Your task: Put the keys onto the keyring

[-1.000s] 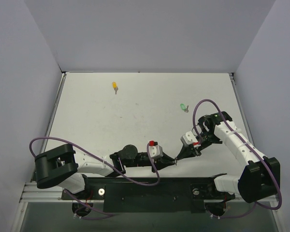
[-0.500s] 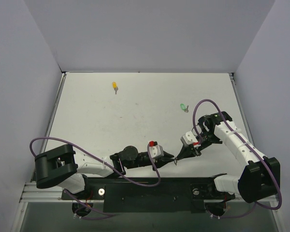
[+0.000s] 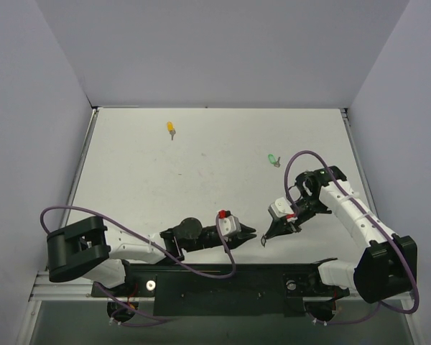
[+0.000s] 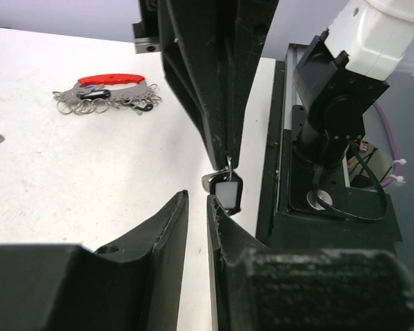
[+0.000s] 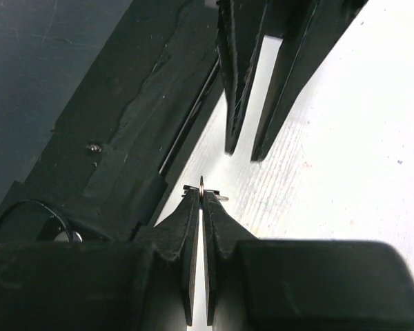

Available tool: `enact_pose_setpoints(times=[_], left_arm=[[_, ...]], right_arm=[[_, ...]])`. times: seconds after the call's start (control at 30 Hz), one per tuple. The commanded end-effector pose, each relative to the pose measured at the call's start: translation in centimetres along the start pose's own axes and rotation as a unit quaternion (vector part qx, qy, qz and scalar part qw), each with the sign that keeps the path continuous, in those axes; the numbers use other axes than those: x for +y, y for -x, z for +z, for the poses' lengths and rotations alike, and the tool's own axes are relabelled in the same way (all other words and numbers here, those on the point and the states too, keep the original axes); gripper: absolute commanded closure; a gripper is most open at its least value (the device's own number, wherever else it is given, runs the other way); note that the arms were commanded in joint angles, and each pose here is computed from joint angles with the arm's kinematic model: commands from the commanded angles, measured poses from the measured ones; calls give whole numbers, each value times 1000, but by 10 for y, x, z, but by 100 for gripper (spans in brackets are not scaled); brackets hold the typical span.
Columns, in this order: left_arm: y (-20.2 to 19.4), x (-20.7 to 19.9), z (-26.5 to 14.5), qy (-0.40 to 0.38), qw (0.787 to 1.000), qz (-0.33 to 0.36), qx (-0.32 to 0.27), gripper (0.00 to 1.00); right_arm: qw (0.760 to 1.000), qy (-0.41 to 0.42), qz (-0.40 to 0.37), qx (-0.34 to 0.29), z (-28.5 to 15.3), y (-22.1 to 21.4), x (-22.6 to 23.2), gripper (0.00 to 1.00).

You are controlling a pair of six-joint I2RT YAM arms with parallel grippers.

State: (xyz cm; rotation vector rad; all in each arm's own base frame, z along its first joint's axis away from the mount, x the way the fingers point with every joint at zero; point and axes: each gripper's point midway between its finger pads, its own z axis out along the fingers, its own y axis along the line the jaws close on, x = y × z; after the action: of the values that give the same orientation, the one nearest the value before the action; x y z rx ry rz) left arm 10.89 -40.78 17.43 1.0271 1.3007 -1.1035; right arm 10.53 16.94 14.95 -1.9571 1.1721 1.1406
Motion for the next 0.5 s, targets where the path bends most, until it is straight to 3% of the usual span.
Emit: enact_pose_setpoints(times=[0.0,0.13,0.3,0.37,0.47], left_arm=[[19,14,-10,41,999,20,-21,73],[24,35,-24,90,996,18,-5,72],[43,71,-49,155,987,-1,31,60],[48,83,-62,174,984,-4,45,54],[59,103,-84,214,975,3,58,37]], right_arm=[[999,-5,24,30,-11,-4,8,100],[995,-29,75,54,-25,-9,7,100],[979,-83,171,77,-47,-16,7,100],[966,-109,213,95,-58,-26,12,100],[937,-163,276,137,-79,-46,18,100]])
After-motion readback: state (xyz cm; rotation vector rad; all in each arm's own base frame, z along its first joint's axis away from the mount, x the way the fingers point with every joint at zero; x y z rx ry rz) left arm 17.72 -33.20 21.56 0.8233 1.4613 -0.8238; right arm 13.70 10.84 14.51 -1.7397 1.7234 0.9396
